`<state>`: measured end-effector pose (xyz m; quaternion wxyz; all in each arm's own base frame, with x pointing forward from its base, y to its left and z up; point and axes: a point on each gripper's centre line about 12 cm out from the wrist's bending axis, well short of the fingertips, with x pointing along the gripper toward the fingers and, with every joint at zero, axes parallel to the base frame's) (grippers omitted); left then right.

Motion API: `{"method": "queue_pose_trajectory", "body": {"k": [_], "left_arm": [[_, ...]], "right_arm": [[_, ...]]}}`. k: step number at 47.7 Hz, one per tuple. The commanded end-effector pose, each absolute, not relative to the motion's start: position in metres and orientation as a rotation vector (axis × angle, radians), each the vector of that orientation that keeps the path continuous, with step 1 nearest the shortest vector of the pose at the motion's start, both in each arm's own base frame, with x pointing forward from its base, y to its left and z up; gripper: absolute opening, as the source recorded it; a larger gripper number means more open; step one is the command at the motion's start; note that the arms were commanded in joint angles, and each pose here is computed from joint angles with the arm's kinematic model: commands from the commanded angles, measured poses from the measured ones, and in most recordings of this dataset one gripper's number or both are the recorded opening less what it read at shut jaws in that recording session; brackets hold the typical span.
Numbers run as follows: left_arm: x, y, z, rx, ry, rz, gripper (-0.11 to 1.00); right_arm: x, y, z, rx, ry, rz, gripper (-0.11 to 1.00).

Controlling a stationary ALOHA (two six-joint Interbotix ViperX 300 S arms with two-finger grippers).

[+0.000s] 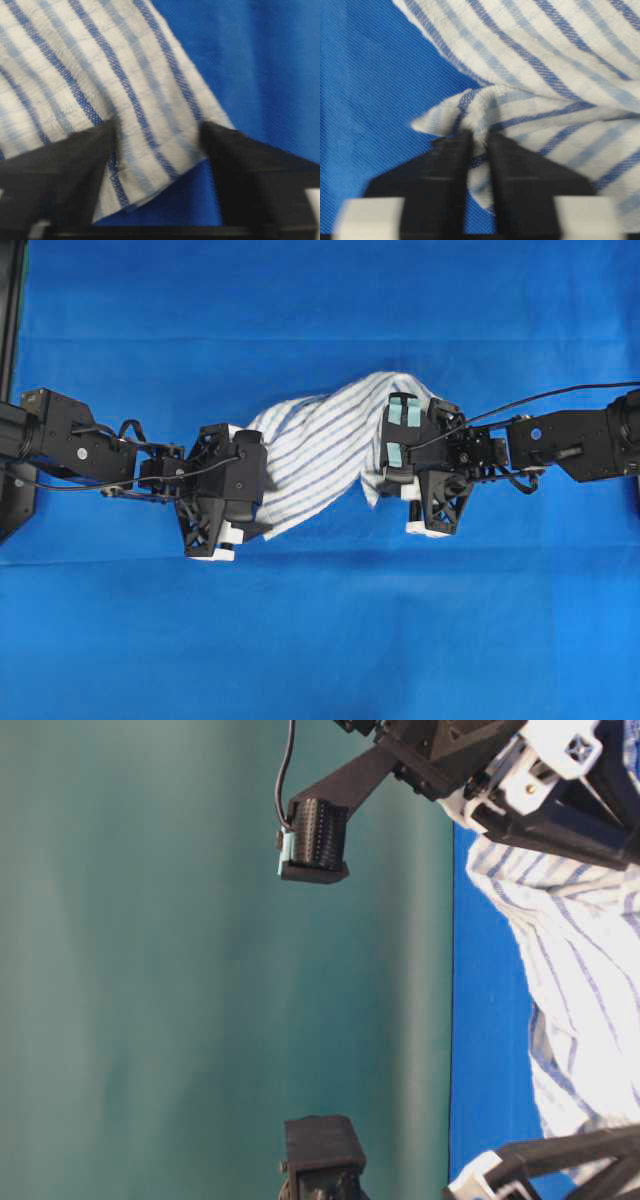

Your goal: Lift the towel with both arms.

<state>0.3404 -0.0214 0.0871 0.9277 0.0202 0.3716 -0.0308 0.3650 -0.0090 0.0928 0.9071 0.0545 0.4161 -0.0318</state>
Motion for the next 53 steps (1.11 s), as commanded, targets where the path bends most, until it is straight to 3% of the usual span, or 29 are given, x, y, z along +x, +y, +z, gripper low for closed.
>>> {"method": "queue_pose_trajectory", "body": {"k": [1,3,8,16,25,35,53], "left_arm": [[0.343,-0.022,0.092,0.043,0.759,-0.065,0.4],[0.343,-0.022,0.092,0.043,0.762,-0.065,0.28],[0.343,-0.022,0.093,0.046,0.76,-0.065,0.07],[0.342,-0.02,0.103,0.043,0.748,-0.06,0.07],[0.338,-0.012,0.138,0.031,0.719,-0.039,0.07],[0.329,-0.005,0.2,0.022,0.632,-0.022,0.07],[0.302,0.016,0.322,0.009,0.329,0.049,0.07]], "right_arm": [[0.372,-0.008,0.104,0.109,0.821,-0.059,0.09],[0.372,-0.008,0.104,0.109,0.821,-0.059,0.03],[0.372,-0.008,0.106,0.11,0.816,-0.059,0.03],[0.372,-0.008,0.119,0.11,0.786,-0.059,0.03],[0.367,-0.009,0.151,0.108,0.754,-0.069,0.03],[0.358,-0.011,0.207,0.103,0.69,-0.084,0.03],[0.332,-0.031,0.331,0.072,0.536,-0.16,0.03]]}}
